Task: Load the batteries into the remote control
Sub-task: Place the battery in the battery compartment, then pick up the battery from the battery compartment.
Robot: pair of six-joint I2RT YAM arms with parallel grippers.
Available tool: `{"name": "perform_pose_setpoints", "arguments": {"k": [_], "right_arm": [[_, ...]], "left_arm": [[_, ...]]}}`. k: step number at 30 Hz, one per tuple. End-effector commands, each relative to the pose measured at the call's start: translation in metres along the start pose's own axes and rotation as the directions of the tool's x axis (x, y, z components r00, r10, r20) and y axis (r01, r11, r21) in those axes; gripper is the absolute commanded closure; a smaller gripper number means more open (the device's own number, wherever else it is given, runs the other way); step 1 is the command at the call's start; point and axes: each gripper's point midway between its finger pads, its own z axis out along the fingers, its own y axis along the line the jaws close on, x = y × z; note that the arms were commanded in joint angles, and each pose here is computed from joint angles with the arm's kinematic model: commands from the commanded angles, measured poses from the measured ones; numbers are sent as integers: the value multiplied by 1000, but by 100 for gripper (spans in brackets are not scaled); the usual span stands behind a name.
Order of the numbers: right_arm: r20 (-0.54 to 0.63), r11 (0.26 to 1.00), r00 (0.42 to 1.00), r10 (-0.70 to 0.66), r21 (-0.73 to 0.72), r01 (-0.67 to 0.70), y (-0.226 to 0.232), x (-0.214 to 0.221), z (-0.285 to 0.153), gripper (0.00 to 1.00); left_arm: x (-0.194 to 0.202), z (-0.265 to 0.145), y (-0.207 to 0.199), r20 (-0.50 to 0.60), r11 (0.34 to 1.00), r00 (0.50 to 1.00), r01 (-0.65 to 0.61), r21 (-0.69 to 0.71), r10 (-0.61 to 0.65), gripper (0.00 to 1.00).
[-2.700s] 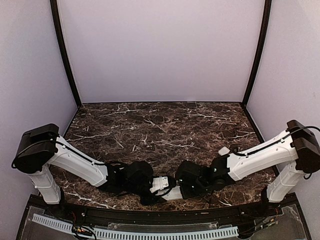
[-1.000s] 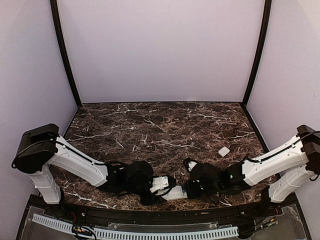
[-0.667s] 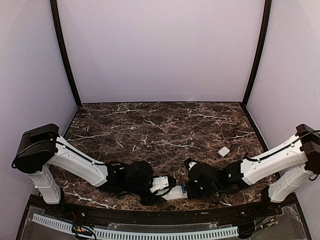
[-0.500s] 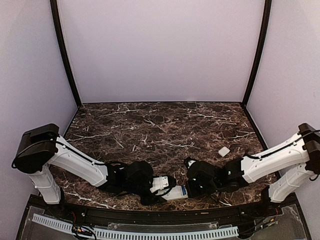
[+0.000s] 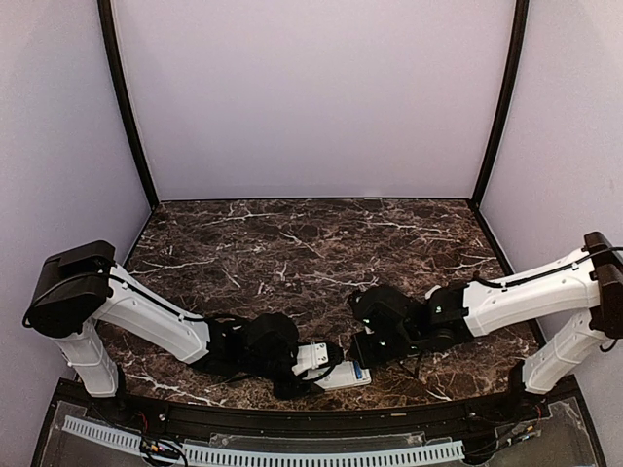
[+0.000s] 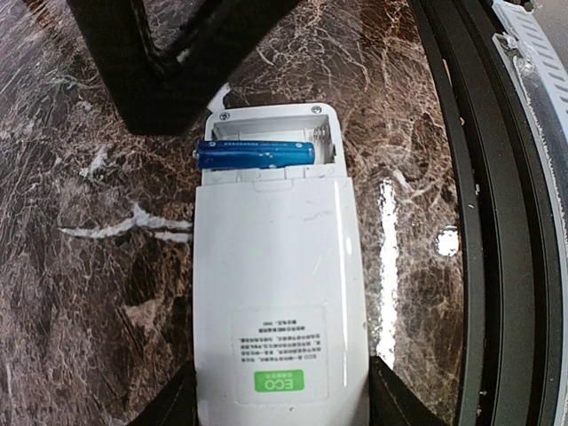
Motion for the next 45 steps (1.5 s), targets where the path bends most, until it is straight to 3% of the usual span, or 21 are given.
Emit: {"name": "perform_pose_setpoints", "arguments": {"k": [1, 16, 21, 27, 36, 45], "right_arm": [[-92, 999, 996, 2, 43, 2, -6, 12, 10, 84], [-132, 994, 991, -33, 102, 46, -9, 15, 30, 84], [-147, 993, 989, -32, 108, 48, -11, 20, 31, 87], [-140, 992, 989, -39, 114, 56, -14, 19, 29, 100], [-20, 990, 990, -139, 22, 140, -10, 5, 18, 100], [72, 990, 989, -131, -41, 134, -11, -5, 17, 100]], "left_arm": [[81, 3, -13, -267, 999, 964, 12, 31, -4, 90], [81, 3, -13, -266, 999, 964, 13, 33, -4, 88], [81, 3, -13, -266, 999, 964, 13, 33, -4, 88], [81, 3, -13, -267, 999, 964, 15, 31, -6, 88], [81, 2, -13, -266, 999, 964, 13, 31, -5, 91], [81, 2, -13, -265, 999, 964, 13, 29, -5, 94]]}}
